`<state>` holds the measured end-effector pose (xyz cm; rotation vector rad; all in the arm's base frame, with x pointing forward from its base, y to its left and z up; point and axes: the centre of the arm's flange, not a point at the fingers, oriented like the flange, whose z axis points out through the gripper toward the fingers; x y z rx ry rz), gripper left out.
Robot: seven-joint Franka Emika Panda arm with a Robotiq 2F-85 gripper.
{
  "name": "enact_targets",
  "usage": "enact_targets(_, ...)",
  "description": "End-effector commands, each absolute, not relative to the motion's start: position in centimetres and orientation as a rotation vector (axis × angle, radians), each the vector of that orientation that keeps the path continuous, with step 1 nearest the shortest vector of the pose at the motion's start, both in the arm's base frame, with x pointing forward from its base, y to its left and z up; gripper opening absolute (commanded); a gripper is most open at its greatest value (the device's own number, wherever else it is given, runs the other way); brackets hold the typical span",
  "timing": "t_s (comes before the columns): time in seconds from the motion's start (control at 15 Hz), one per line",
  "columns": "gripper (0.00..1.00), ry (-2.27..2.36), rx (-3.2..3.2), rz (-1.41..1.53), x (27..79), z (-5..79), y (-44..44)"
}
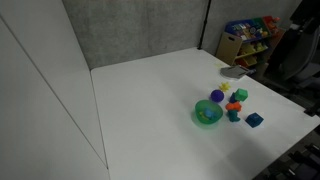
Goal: Remove the purple ball from the green bowl.
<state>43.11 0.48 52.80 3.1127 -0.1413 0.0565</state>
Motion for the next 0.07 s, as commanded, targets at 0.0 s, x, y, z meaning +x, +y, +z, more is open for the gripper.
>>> enact_targets(0.0, 1.0, -0.141, 3.113, 0.055, 43.13, 52.76, 0.48)
